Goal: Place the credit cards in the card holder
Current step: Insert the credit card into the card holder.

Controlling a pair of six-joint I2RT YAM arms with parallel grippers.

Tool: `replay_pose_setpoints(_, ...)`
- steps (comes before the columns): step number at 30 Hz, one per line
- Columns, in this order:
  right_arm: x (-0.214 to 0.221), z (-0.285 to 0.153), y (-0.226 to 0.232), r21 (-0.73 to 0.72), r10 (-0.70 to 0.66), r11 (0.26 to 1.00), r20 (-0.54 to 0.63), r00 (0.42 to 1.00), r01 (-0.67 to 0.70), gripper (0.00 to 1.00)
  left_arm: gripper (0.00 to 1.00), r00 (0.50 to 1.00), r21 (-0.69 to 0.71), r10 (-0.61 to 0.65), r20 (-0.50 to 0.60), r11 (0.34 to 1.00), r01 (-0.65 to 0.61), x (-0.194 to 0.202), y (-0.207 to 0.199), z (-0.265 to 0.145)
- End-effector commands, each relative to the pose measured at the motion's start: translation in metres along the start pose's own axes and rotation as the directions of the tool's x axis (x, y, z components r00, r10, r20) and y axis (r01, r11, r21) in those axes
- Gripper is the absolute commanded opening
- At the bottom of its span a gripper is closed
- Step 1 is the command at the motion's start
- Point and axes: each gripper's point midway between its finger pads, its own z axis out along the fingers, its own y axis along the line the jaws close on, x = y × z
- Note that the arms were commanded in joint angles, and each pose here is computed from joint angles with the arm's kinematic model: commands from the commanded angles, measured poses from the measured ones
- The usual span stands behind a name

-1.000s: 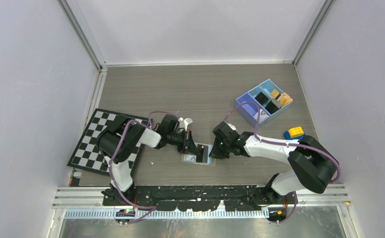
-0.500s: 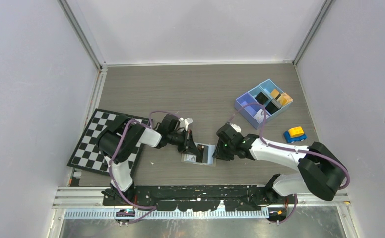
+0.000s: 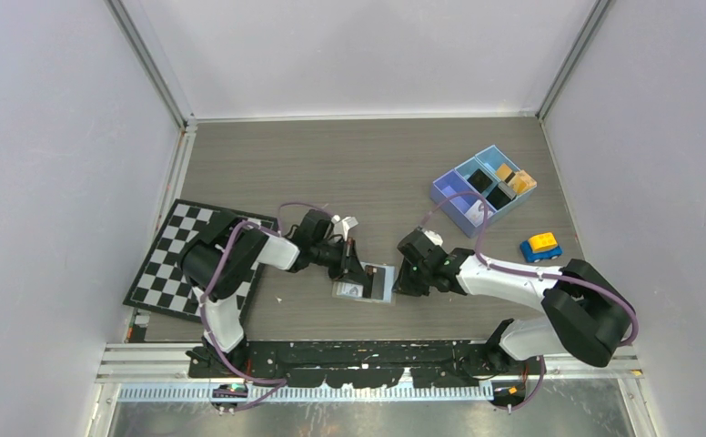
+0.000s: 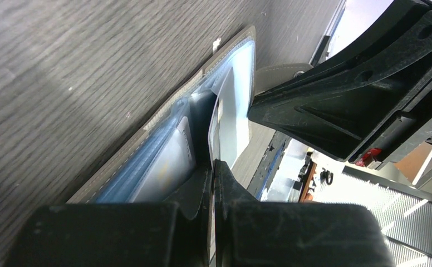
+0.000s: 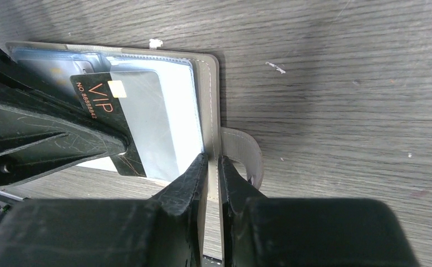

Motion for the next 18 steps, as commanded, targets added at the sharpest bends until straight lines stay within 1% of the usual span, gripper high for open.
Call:
replay_pose_setpoints(1,-0.003,0.004,0.016,-0.070,0.028,0.997,0.016,0.999,-0.027,0.15,0.00,1.000,-0.125,-0.006,0.005,0.992,0.007,0.005,0.027,0.009)
replay_pose_setpoints(6,-0.002,0.008,0.009,-0.033,0.029,0.999,0.013,0.999,-0.029,0.12,0.00,1.000,-0.166,0.005,-0.004,0.986,-0.006,0.004,0.027,0.006)
replay_pose_setpoints(9,-0.002,0.009,0.003,-0.008,0.026,1.000,0.014,1.000,-0.026,0.09,0.00,0.999,-0.200,0.034,0.001,0.979,-0.033,-0.001,0.023,0.000)
replay_pose_setpoints(11,-0.002,0.009,0.002,-0.001,0.024,1.000,0.017,1.000,-0.024,0.08,0.04,0.999,-0.206,0.045,-0.001,0.978,-0.044,-0.004,0.019,-0.003)
replay_pose_setpoints(15,-0.001,0.011,-0.002,0.018,0.022,1.000,0.017,1.000,-0.022,0.02,0.12,0.997,-0.224,0.074,-0.011,0.972,-0.074,-0.008,0.012,-0.009)
replay_pose_setpoints(18,-0.001,0.013,-0.004,0.025,0.020,0.999,0.015,1.000,-0.021,0.01,0.18,0.996,-0.238,0.083,-0.025,0.967,-0.086,-0.007,0.008,-0.015)
